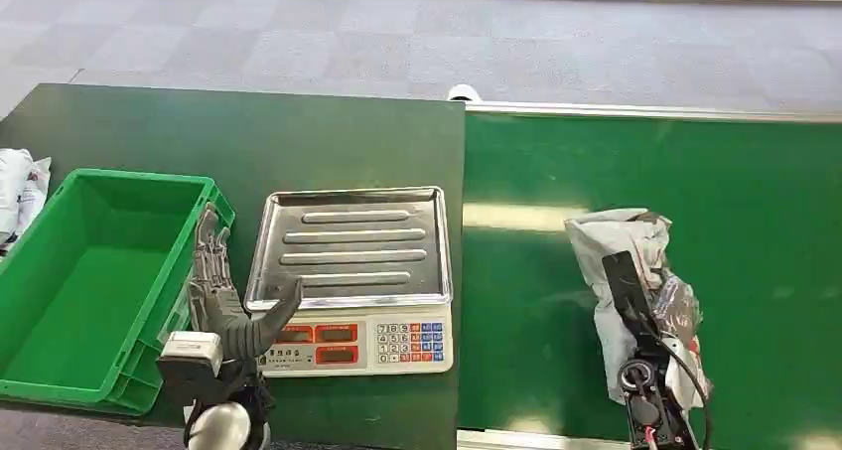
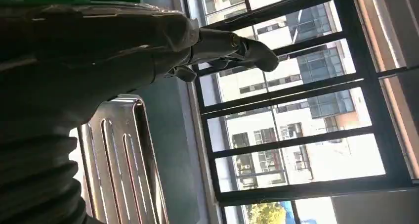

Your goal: Moved the parcel from conveyor to table for the left to box.

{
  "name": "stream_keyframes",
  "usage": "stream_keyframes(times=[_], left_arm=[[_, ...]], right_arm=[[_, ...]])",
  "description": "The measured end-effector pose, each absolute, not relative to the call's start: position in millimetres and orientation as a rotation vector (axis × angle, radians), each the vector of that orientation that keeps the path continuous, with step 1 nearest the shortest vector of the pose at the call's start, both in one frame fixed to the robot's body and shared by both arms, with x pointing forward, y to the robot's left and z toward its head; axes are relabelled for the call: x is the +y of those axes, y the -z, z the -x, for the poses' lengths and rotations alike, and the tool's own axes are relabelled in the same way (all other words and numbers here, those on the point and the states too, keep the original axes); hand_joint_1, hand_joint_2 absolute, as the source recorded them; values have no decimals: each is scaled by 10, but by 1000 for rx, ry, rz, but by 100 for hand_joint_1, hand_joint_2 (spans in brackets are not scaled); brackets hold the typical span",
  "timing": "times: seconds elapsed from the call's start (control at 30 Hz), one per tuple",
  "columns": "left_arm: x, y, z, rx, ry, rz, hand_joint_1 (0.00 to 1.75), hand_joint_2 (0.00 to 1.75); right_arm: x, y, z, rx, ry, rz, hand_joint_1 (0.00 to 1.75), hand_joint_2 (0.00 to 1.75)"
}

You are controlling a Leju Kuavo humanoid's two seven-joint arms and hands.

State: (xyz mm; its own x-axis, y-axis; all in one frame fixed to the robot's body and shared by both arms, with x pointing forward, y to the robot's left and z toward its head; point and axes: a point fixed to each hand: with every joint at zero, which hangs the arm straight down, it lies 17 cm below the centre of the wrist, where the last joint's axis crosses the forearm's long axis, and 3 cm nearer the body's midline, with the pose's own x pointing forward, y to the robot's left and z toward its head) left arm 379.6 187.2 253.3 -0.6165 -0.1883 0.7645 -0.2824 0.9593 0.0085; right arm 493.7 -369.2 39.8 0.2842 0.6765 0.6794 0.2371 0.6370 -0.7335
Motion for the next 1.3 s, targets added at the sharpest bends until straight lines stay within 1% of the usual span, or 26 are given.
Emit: stream_keyframes(times=[0.1, 0.2, 0.37, 0.6, 0.67, 0.8, 0.9, 1.03, 1.17, 1.2, 1.3], left_arm=[[1882, -2550, -3771, -2265, -153, -324, 0, 175], [1877, -2570, -3773, -2271, -168, -310, 0, 175], [1861, -2615, -3786, -2282, -174, -298, 0, 175], [1839, -2714, -3815, -2306, -197, -269, 0, 175], [1838, -2746, -3826, -2314, -208, -257, 0, 175], [1870, -2872, -3868, -2344, -237, -255, 0, 175], [1940, -2930, -3881, -2359, -271, -279, 0, 175], [2141, -2953, -3879, -2362, -327, -344, 0, 175], [2312, -2986, -3851, -2366, -368, -393, 0, 175], [2338, -2988, -3846, -2366, -374, -398, 0, 175], [2435, -2973, -3822, -2358, -396, -423, 0, 175]], right_arm=[[-3515, -961, -5043, -1475, -303, 901, 175, 175], [-3215, -1387, -5153, -1616, -283, 835, 175, 175], [-2878, -1732, -5212, -1725, -287, 777, 175, 175], [-2276, -2067, -5264, -1846, -382, 681, 175, 175], [-1999, -2209, -5268, -1910, -475, 654, 175, 175], [-1185, -2532, -5242, -2032, -751, 601, 175, 175], [-600, -2670, -5261, -2074, -957, 560, 175, 175], [162, -2594, -5244, -2042, -1236, 474, 175, 175], [729, -2426, -5094, -1989, -1423, 384, 175, 175], [809, -2384, -5059, -1977, -1454, 372, 0, 175], [979, -2178, -4988, -1892, -1514, 355, 0, 175]])
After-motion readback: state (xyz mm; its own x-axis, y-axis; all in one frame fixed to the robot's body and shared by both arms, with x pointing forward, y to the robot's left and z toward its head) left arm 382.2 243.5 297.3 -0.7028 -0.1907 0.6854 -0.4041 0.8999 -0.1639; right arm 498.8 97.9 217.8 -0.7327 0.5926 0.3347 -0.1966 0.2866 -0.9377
